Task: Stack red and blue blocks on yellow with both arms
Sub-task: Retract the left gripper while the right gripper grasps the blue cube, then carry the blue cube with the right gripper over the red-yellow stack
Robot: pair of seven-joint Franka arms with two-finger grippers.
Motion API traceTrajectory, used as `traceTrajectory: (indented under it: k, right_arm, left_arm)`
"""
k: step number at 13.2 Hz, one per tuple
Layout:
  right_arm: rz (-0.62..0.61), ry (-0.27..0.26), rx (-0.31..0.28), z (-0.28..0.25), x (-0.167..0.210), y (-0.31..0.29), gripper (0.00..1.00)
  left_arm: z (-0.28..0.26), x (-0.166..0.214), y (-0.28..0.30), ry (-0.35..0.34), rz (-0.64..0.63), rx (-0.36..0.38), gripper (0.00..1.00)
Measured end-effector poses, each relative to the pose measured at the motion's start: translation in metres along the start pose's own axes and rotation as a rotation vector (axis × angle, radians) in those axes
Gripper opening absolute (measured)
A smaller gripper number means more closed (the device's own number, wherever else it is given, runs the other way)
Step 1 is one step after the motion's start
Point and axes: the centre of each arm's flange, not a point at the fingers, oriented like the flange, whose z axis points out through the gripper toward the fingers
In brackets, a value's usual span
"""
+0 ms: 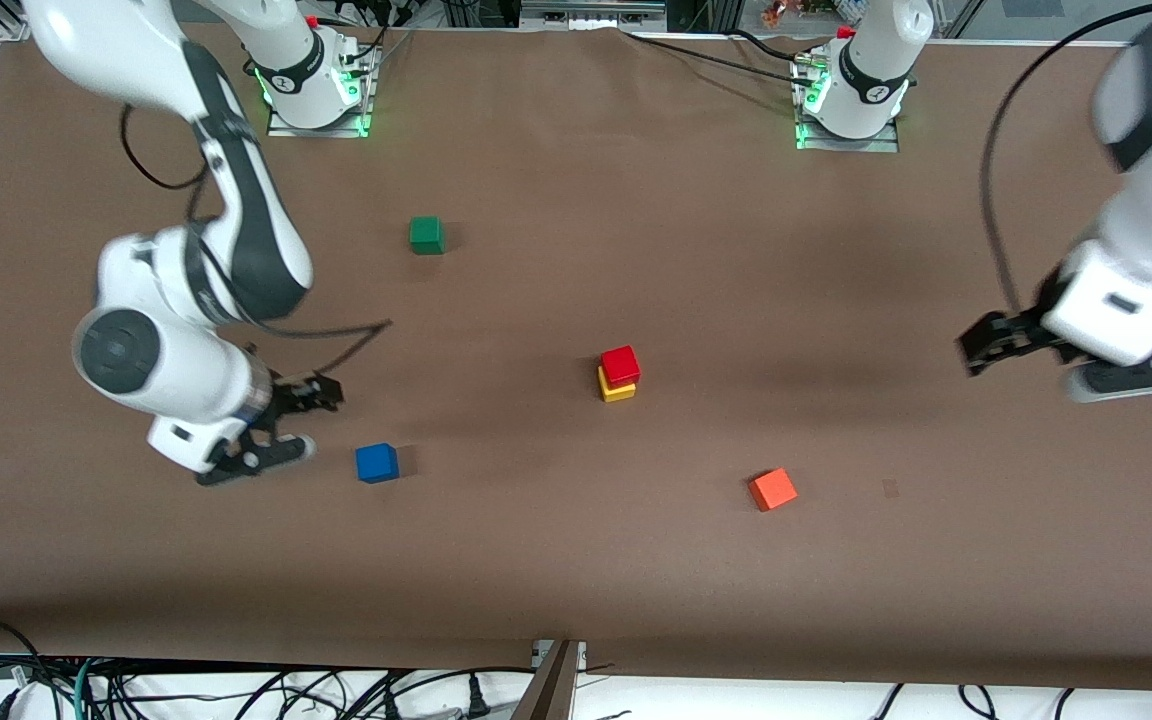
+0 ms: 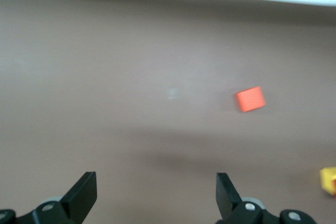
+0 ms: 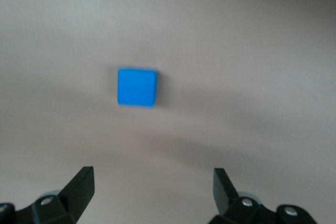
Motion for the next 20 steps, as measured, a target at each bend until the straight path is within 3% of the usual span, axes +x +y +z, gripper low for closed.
traceTrajectory:
  k: [2,4,7,8,9,12,16,20]
  right_arm:
    - [0.003,0.056,-0.002,0.05,0.018,-0.012,1.0]
    - [-0.008,0.102,-0.007,0.087,0.028,-0.021,0.99]
    - [-0.013,0.125,-0.01,0.112,0.034,-0.026,0.98]
    - [-0.011,0.128,-0.01,0.117,0.035,-0.025,0.93]
    - [-0.01,0.124,-0.01,0.123,0.035,-0.025,0.92]
    - [0.01,0.117,-0.003,0.129,0.035,-0.025,0.57]
    - [0.066,0.036,0.053,0.106,0.033,-0.047,0.56]
    - [0.164,-0.017,0.107,0.016,0.025,-0.122,0.56]
  left_arm:
    - [-0.004,-0.002,-0.048,-0.015,0.023,0.007,1.0]
    - [0.006,-0.008,-0.062,-0.054,0.021,-0.047,1.0]
    - [0.028,-0.013,-0.064,-0.103,0.02,-0.105,1.0]
    - [0.03,-0.013,-0.062,-0.108,0.022,-0.106,1.0]
    - [0.032,-0.014,-0.06,-0.112,0.025,-0.106,1.0]
    - [0.03,-0.013,-0.055,-0.105,0.034,-0.108,1.0]
    - [0.023,-0.011,-0.057,-0.088,0.036,-0.092,1.0]
    - [0.022,-0.011,-0.061,-0.084,0.033,-0.084,1.0]
